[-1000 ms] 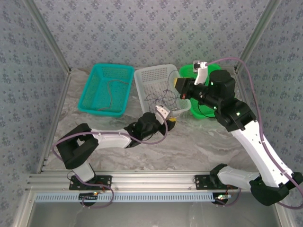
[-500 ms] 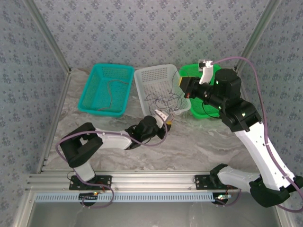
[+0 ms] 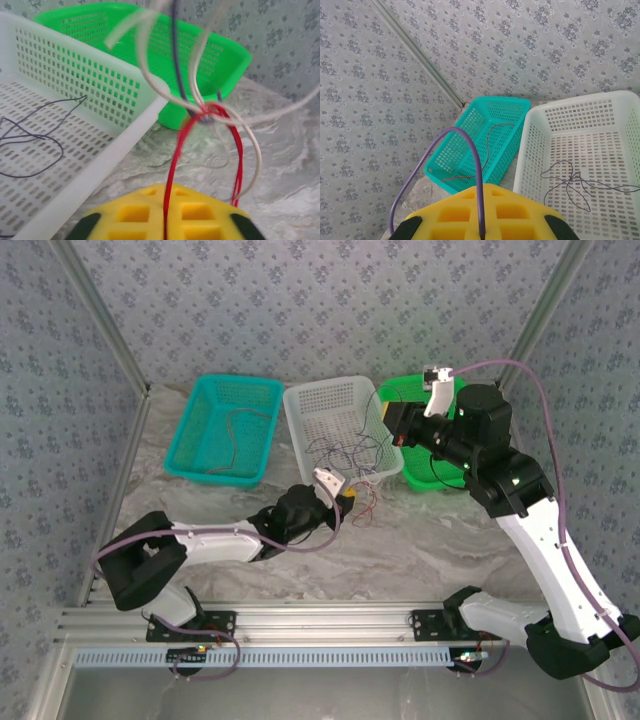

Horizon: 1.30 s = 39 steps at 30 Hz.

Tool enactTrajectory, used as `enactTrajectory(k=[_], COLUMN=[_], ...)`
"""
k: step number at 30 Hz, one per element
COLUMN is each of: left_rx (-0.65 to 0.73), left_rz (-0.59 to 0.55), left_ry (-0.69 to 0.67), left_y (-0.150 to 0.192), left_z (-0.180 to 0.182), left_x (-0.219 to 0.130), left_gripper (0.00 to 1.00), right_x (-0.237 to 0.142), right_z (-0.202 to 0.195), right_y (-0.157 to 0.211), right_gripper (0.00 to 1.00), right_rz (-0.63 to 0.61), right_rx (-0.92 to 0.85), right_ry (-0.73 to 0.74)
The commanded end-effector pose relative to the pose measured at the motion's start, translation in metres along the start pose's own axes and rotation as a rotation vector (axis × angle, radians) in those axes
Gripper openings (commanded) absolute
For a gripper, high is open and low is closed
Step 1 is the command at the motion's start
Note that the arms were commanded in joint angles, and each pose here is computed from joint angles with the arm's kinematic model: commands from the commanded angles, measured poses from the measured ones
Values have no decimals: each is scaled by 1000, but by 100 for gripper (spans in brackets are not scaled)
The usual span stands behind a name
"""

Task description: Untangle the cables

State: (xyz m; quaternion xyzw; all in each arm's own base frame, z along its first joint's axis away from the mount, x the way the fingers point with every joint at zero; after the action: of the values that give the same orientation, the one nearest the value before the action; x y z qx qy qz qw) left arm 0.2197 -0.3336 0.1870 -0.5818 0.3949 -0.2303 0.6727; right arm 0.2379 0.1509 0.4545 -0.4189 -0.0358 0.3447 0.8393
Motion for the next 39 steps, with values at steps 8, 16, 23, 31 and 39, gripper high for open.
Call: enactTrajectory(k=[8, 16, 23, 31, 39], left_rx=[-27, 4, 14, 9, 26], left_rz=[105, 332, 447, 410, 302], left_ry=[-6, -129, -169, -167, -139], left_y=[32, 83, 108, 99, 59], left_z=[-2, 12, 16, 16, 16], left_x=[8, 7, 5, -1, -20], left_gripper=[0, 0, 0, 6, 79], right_x=[-12, -29, -43, -45, -41], right_z=[9, 17, 26, 24, 17], right_y=[-9, -26, -38, -40, -36], right_gripper=[0, 0, 0, 0, 0], right_rz=[-31, -84, -119, -122, -117], right_rx=[10, -12, -23, -13, 1], right_ry=[-53, -60, -77, -79, -70])
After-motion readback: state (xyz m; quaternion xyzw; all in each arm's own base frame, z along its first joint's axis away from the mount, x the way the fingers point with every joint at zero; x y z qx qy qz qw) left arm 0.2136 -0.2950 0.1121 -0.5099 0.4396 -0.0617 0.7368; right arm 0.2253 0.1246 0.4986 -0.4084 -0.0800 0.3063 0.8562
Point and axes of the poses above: each hand's point on the last joint's axis, 136 mm out from that joint toward the fingers, its own x axis out along the fingers, its own z axis along the line the jaws close on, y = z × x, the point moved 6 cm from there along -x, back along the fingers, and after that the axes turned 12 degrees about x, right-handed, at the moved point
